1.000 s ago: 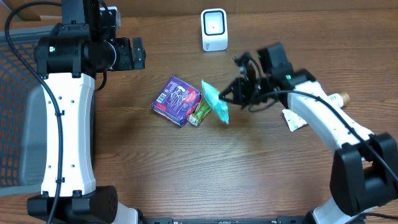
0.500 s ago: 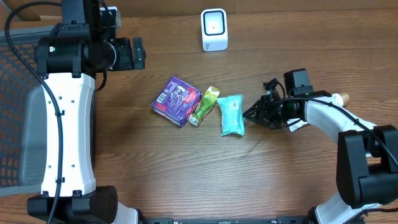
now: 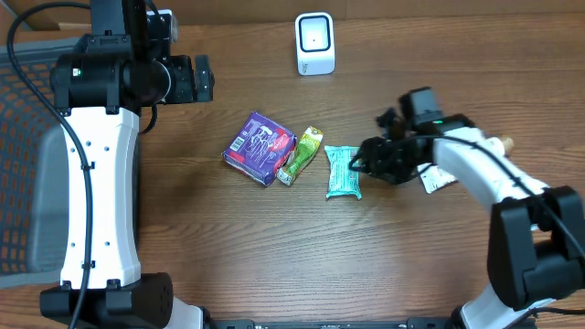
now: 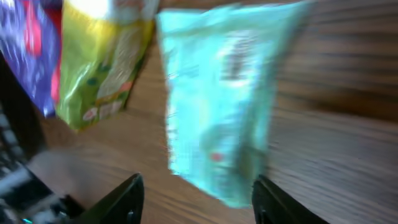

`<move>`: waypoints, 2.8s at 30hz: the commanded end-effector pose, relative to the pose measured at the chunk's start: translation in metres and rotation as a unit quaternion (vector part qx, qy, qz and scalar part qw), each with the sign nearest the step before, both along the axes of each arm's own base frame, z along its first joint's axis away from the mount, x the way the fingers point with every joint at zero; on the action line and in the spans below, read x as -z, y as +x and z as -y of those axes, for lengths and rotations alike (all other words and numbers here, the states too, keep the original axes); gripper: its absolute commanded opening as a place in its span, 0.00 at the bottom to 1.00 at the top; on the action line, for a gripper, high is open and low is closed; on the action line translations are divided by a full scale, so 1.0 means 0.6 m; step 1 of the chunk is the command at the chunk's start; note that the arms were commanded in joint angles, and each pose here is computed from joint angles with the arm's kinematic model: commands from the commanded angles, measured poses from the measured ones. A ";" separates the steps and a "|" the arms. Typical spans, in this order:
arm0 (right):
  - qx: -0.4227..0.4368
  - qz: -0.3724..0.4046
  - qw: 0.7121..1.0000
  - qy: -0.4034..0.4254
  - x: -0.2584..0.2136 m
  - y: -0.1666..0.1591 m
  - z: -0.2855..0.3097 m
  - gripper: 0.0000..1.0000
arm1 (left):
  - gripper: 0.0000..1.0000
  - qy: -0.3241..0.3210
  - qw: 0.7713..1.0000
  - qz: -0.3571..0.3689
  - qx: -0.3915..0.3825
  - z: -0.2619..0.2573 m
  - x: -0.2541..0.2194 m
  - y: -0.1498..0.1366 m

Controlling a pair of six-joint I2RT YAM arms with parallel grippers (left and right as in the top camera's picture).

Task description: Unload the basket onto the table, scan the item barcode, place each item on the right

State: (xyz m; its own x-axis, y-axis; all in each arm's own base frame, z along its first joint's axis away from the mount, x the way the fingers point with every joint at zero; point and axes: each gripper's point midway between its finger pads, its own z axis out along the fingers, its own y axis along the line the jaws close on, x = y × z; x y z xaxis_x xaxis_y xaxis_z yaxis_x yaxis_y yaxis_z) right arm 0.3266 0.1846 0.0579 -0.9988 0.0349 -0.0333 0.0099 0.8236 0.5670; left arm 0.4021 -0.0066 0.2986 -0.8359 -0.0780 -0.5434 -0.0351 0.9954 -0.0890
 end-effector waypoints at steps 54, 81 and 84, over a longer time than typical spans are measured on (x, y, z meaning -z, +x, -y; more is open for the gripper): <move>0.208 -0.061 0.975 -0.053 0.063 0.009 0.035 0.72 | 0.99 0.003 1.000 0.003 0.010 0.000 -0.003 0.002; 0.045 0.156 0.976 -0.146 0.003 0.110 0.069 0.74 | 0.99 0.003 1.000 0.003 0.010 0.000 -0.003 0.002; 0.119 0.099 0.980 -0.125 -0.001 0.101 0.070 0.73 | 0.99 0.003 1.000 0.003 0.010 0.000 -0.003 0.002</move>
